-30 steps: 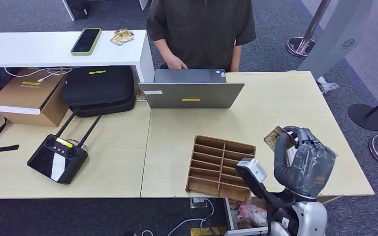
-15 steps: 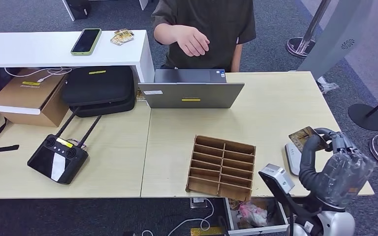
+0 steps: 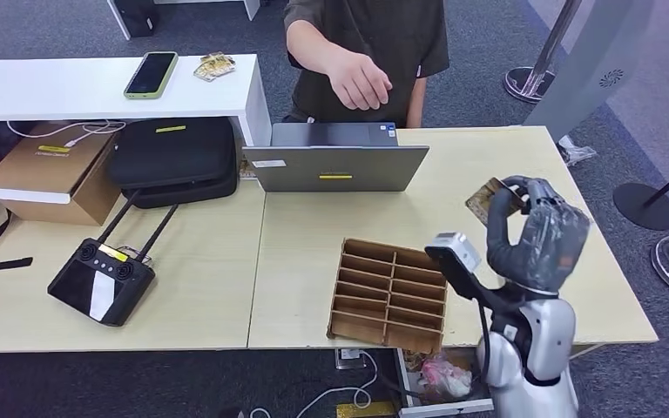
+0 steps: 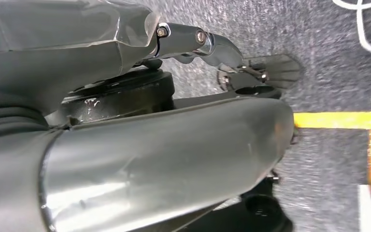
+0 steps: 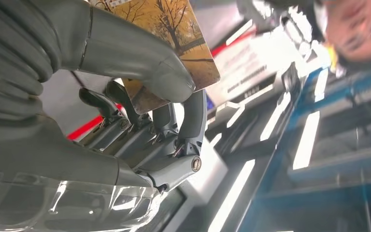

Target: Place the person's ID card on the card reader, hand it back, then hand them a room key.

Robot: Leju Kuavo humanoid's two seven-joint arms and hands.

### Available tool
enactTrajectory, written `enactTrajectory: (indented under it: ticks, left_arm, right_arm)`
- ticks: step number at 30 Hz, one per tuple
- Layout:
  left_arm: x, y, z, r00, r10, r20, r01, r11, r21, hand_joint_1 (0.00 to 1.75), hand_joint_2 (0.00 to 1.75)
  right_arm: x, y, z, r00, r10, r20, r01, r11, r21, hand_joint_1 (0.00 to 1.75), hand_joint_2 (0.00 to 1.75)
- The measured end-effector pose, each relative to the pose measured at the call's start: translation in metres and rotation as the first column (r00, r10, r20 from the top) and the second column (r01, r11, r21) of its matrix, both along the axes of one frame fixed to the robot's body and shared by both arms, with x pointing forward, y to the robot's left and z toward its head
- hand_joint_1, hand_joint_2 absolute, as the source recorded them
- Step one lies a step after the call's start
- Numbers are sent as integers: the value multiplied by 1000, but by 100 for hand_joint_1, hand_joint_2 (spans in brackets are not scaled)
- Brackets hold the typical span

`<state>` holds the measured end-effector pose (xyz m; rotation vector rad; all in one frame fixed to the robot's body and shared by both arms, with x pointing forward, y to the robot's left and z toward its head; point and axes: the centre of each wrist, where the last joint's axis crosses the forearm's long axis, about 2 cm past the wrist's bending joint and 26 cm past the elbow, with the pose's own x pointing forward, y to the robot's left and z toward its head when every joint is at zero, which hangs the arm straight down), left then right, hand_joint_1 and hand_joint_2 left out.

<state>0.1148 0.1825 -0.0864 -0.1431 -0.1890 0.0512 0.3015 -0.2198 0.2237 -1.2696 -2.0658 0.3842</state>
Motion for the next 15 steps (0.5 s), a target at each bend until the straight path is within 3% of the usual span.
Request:
enactTrajectory:
  ticks: [3, 6, 15]
  left_arm:
    - [17, -1, 5, 993, -108, -38, 108, 994, 5, 0, 0]
    - [28, -2, 8, 981, -190, -43, 191, 982, 7, 0, 0]
    - [41, -14, 15, 953, -303, -28, 304, 953, 19, 0, 0]
  right_arm:
    - [50, 27, 22, 997, 27, -70, -29, 999, -22, 175, 175]
    - [82, 50, 38, 991, 41, -129, -47, 998, -48, 175, 175]
    - [111, 77, 55, 981, 36, -192, -59, 992, -113, 175, 175]
